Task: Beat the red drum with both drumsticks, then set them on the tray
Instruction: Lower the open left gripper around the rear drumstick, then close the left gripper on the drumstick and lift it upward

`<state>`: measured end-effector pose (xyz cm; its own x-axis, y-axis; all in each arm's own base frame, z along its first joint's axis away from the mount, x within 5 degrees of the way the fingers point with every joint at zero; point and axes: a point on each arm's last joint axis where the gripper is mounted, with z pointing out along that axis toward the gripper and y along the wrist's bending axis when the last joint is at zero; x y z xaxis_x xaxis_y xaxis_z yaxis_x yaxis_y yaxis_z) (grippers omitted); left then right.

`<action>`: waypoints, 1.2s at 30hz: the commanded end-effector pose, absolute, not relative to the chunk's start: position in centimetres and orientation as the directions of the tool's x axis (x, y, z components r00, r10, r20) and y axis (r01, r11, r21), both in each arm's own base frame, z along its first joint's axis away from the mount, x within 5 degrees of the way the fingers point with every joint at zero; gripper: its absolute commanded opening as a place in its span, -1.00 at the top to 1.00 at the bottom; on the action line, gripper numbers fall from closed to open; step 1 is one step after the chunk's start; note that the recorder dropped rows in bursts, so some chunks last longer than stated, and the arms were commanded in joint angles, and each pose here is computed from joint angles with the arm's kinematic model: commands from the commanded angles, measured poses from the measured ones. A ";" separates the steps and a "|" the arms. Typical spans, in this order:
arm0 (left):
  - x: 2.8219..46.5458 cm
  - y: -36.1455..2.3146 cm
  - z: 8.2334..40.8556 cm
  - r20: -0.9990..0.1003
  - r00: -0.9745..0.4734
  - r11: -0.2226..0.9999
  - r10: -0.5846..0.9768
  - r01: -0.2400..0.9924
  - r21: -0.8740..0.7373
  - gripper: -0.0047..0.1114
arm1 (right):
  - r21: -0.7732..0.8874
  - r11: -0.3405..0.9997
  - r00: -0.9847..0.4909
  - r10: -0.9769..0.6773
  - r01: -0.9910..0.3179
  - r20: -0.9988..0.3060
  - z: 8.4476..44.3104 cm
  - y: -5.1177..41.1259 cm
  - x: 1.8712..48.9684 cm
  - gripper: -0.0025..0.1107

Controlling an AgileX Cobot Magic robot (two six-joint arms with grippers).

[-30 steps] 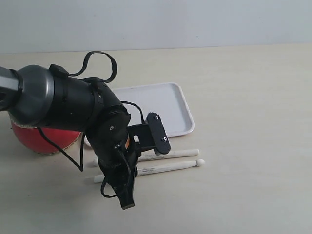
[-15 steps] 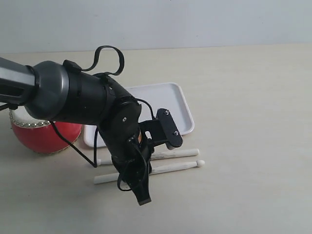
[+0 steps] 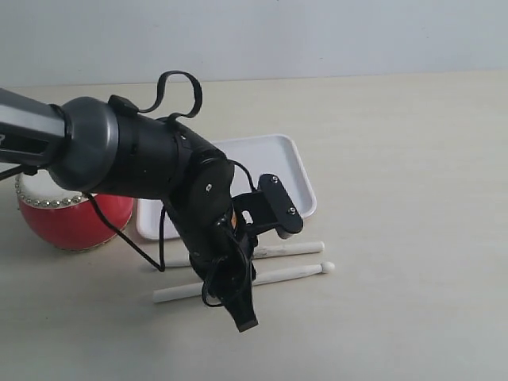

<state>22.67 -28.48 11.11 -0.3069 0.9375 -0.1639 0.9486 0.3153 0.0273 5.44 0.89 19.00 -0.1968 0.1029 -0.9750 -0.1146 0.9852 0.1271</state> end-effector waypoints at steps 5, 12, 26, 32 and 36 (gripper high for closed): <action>23.0 -29.2 10.2 -0.144 -0.258 0.263 0.955 0.965 0.018 0.43 | 0.125 0.986 -0.192 0.103 -0.108 -0.976 18.9 0.8 5.4 0.96; 23.1 -29.2 10.3 -0.148 -0.254 0.260 0.956 0.965 0.020 0.83 | 0.125 0.986 -0.192 0.103 -0.108 -0.976 18.9 0.8 5.4 0.96; 22.9 -29.5 10.6 -0.176 -0.292 0.295 0.940 0.955 -0.008 0.92 | 0.125 0.986 -0.192 0.103 -0.108 -0.976 18.9 0.8 5.4 0.96; 23.0 -30.2 13.1 -0.303 -0.344 0.355 0.889 0.935 -0.021 0.92 | 0.125 0.986 -0.192 0.103 -0.108 -0.976 18.9 0.8 5.4 0.96; 23.3 -30.9 16.1 -0.459 -0.381 0.418 0.802 0.908 -0.025 0.92 | 0.125 0.986 -0.192 0.103 -0.108 -0.976 18.9 0.8 5.4 0.96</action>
